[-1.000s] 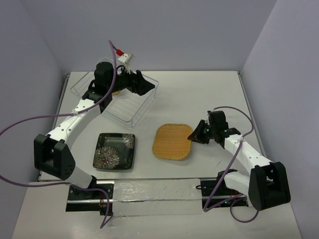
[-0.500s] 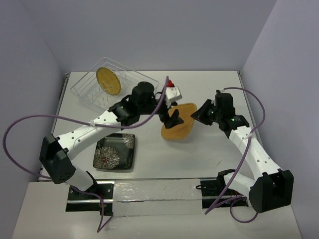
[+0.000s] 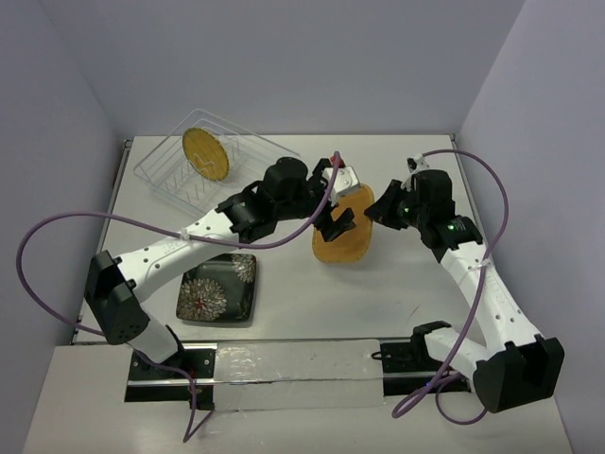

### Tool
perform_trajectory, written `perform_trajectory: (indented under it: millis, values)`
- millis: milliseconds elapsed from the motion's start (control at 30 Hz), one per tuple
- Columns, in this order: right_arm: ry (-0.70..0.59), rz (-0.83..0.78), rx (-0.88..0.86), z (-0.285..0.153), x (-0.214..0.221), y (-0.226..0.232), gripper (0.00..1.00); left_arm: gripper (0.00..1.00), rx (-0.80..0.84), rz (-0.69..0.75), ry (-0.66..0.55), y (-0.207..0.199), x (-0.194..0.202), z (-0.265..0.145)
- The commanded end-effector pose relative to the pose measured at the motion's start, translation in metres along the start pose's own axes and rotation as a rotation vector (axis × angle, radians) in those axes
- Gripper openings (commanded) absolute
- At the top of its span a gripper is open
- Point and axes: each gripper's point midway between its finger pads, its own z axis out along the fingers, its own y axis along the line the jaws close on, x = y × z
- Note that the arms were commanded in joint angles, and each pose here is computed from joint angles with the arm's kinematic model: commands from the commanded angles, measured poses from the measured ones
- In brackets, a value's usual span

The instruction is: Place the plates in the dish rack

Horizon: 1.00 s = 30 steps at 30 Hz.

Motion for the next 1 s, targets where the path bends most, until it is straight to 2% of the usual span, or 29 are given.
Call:
perform_trajectory:
  millis: [0,100,167,267,467,733,833,900,967]
  values:
    - [-0.091,-0.248,-0.227,-0.031,-0.024,0.051,0.0,0.99,-0.04,0.118,-0.151,0.043,-0.054,-0.039]
    - [-0.075,-0.382,-0.315,-0.039,-0.012,0.062,0.0,0.99,0.075,0.259,-0.085,0.059,-0.044,-0.046]
    - [-0.078,-0.454,-0.358,-0.044,-0.008,0.071,0.0,0.99,0.141,0.425,-0.044,0.06,-0.038,-0.048]
    - [-0.094,-0.496,-0.381,-0.049,-0.008,0.08,0.0,0.99,0.238,0.509,0.022,0.051,-0.018,-0.046]
    - [-0.109,-0.582,-0.433,-0.051,-0.012,0.1,0.0,0.99,0.45,0.582,0.044,0.025,-0.005,-0.05]
    - [-0.063,-0.677,-0.477,-0.038,-0.008,0.123,0.0,0.99,0.468,0.611,0.083,0.026,0.007,-0.038]
    - [-0.071,-0.742,-0.456,-0.035,-0.015,0.133,0.0,0.99,0.481,0.665,0.117,0.017,0.013,-0.034]
    - [-0.053,-0.762,-0.446,-0.03,-0.015,0.134,0.0,0.96,0.474,0.682,0.142,0.015,0.017,-0.033]
    - [-0.04,-0.783,-0.434,-0.028,-0.014,0.135,0.0,0.85,0.462,0.696,0.176,0.016,0.022,-0.032]
